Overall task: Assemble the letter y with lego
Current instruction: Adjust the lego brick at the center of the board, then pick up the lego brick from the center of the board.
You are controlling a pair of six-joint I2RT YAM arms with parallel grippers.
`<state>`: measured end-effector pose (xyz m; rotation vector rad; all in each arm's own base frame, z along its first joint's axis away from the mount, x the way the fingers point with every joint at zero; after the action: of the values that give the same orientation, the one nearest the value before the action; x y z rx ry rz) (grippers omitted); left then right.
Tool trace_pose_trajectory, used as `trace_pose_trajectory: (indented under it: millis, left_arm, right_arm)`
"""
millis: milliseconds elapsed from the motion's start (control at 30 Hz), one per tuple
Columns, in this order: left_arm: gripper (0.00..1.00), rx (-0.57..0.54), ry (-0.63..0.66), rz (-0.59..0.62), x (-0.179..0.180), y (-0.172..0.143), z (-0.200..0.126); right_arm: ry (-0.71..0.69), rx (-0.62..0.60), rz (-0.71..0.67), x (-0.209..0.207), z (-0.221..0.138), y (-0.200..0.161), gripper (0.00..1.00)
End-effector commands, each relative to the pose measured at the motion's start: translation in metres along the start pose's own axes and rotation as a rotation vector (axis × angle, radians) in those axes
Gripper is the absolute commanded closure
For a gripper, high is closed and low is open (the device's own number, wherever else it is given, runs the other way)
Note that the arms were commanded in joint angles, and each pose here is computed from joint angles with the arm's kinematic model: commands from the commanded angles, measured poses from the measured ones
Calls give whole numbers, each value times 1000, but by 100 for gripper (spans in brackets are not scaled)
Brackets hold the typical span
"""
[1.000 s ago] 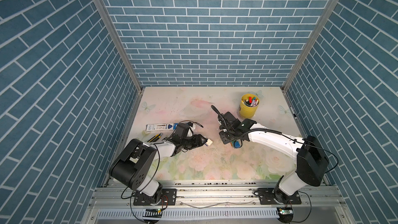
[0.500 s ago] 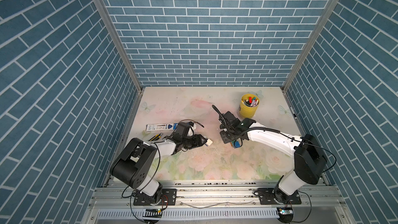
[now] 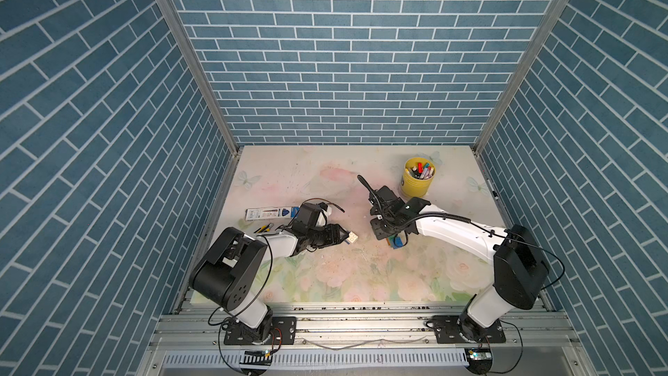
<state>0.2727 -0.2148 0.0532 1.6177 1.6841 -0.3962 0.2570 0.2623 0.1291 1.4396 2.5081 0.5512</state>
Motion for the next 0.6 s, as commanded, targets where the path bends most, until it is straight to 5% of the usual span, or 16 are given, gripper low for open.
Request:
trace_pose_trajectory:
  millis: [0,567]
  left_arm:
    - [36,178,260,-121,65,-56,3]
    - [40,198,279,-142,72,-61,6]
  right_arm:
    - [-30,28,40,-6,1,-6,54]
    - [-68,75,171,-37,-12,-16,53]
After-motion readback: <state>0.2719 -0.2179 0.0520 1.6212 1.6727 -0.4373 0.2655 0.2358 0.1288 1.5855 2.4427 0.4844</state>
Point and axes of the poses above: each gripper's point midway between its finger pads, its own z axis out along the fingers, its own x axis along the line the jaws close on, y = z × x, the point moved 3 cm from there along -z, back along the fingers, and after that the axes turned 3 degrees about -z, right-handed, at the moved point
